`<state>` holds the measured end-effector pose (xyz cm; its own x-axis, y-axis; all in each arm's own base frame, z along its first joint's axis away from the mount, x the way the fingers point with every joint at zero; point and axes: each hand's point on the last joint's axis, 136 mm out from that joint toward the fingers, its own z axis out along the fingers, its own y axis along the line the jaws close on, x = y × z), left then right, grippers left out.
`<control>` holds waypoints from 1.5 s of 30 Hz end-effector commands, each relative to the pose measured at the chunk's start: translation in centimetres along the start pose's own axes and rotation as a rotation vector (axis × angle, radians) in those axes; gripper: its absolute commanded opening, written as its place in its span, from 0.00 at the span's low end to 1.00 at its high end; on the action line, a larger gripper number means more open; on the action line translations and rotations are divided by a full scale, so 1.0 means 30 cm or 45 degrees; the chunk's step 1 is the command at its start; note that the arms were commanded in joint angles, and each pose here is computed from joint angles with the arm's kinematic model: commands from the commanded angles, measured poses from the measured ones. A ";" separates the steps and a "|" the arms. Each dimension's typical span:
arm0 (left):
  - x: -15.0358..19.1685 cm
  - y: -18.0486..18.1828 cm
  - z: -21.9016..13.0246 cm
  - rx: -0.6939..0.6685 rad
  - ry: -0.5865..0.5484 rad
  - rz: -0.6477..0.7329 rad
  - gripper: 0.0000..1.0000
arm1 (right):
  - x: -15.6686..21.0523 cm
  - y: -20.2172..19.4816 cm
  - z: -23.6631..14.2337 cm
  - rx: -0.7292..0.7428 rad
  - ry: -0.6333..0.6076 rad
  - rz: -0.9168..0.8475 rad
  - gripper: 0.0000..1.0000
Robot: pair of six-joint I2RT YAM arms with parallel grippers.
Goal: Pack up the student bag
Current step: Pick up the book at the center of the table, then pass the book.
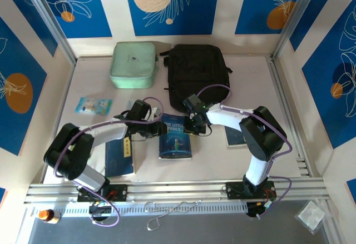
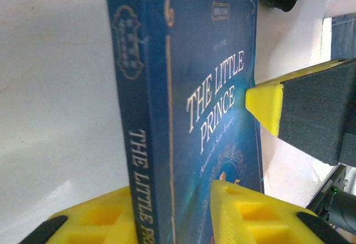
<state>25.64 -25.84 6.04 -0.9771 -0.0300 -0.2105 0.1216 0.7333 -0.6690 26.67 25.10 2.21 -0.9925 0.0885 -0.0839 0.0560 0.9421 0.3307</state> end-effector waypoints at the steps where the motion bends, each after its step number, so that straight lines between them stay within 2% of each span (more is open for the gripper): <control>1: -0.013 -0.080 -0.005 0.124 -0.021 0.065 0.22 | 0.019 -0.065 0.048 0.066 -0.014 0.031 0.19; 4: -0.022 -0.076 -0.026 0.110 -0.055 0.062 0.13 | -0.004 -0.033 -0.007 0.003 -0.091 0.023 0.26; 9: -0.058 -0.099 -0.110 0.119 -0.140 0.063 0.00 | -0.061 0.041 -0.143 -0.170 -0.256 0.018 0.46; 14: -0.132 -0.199 -0.247 0.222 -0.265 0.098 0.00 | -0.118 0.110 -0.313 -0.379 -0.409 0.017 0.62; 18: -0.205 -0.289 -0.347 0.317 -0.348 0.112 0.00 | -0.163 0.134 -0.443 -0.590 -0.492 0.061 0.70; 22: -0.324 -0.389 -0.443 0.439 -0.480 0.109 0.00 | -0.201 0.111 -0.523 -0.787 -0.518 0.147 0.79; 30: -0.592 -0.474 -0.500 0.604 -0.679 -0.161 0.00 | -0.256 0.082 -0.610 -1.080 -0.516 0.319 0.92; 32: -0.646 -0.482 -0.489 0.636 -0.701 -0.228 0.00 | -0.269 0.094 -0.626 -1.134 -0.521 0.344 1.00; 38: -0.746 -0.479 -0.446 0.740 -0.730 -0.404 0.00 | -0.313 0.140 -0.635 -1.288 -0.475 0.470 0.99; 45: -0.780 -0.473 -0.427 0.815 -0.739 -0.488 0.00 | -0.390 0.213 -0.617 -1.383 -0.435 0.542 0.99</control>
<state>43.35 -27.00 24.10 -0.7807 -0.6195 -0.0819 -0.0708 0.2178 -0.9734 35.56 22.97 19.85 -0.8236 0.5667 0.0215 0.1328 0.1558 0.9788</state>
